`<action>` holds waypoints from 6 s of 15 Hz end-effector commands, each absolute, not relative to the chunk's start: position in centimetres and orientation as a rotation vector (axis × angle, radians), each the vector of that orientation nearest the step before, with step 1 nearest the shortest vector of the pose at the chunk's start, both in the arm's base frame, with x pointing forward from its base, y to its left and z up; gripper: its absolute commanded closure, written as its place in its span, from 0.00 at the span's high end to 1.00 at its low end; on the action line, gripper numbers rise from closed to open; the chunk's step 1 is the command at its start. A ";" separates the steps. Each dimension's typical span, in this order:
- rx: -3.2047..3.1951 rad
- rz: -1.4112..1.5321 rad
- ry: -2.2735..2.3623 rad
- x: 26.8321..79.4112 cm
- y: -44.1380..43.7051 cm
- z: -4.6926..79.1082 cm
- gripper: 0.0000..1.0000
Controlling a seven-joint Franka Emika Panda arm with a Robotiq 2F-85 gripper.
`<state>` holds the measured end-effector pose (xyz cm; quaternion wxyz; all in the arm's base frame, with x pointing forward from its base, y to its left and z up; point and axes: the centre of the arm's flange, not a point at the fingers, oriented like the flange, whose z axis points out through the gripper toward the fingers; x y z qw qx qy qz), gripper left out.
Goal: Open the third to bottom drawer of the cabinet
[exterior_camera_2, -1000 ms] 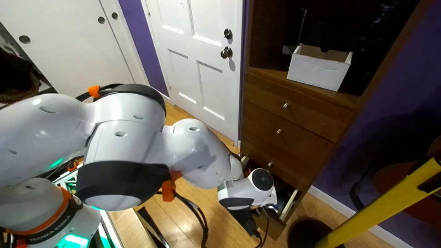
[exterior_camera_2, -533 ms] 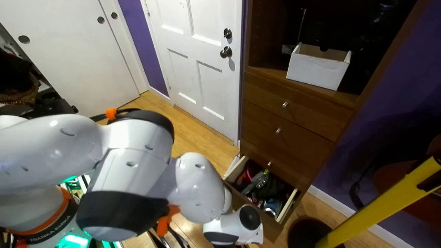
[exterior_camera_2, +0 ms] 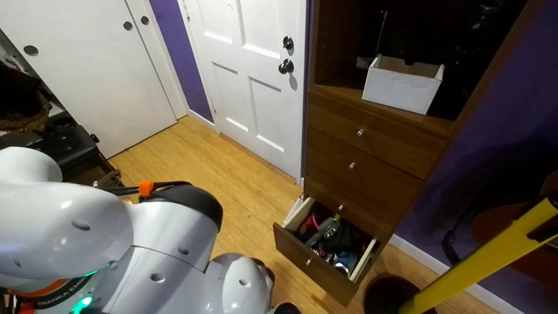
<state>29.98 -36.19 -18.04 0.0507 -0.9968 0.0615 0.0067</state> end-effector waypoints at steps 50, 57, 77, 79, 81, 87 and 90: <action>-3.178 -0.089 -0.202 50.9 -28.7 -1.5 0.00; -3.207 0.146 -0.023 48.7 -29.0 -1.9 0.00; -3.181 -0.157 0.030 49.8 -22.2 11.2 0.69; -3.186 -0.131 0.091 49.5 -20.9 13.3 0.84; -3.188 -0.065 0.099 48.9 -19.6 14.8 0.99; -3.270 0.028 0.111 46.1 -17.0 17.9 1.00; -3.252 -0.013 0.100 47.4 -17.7 17.2 0.99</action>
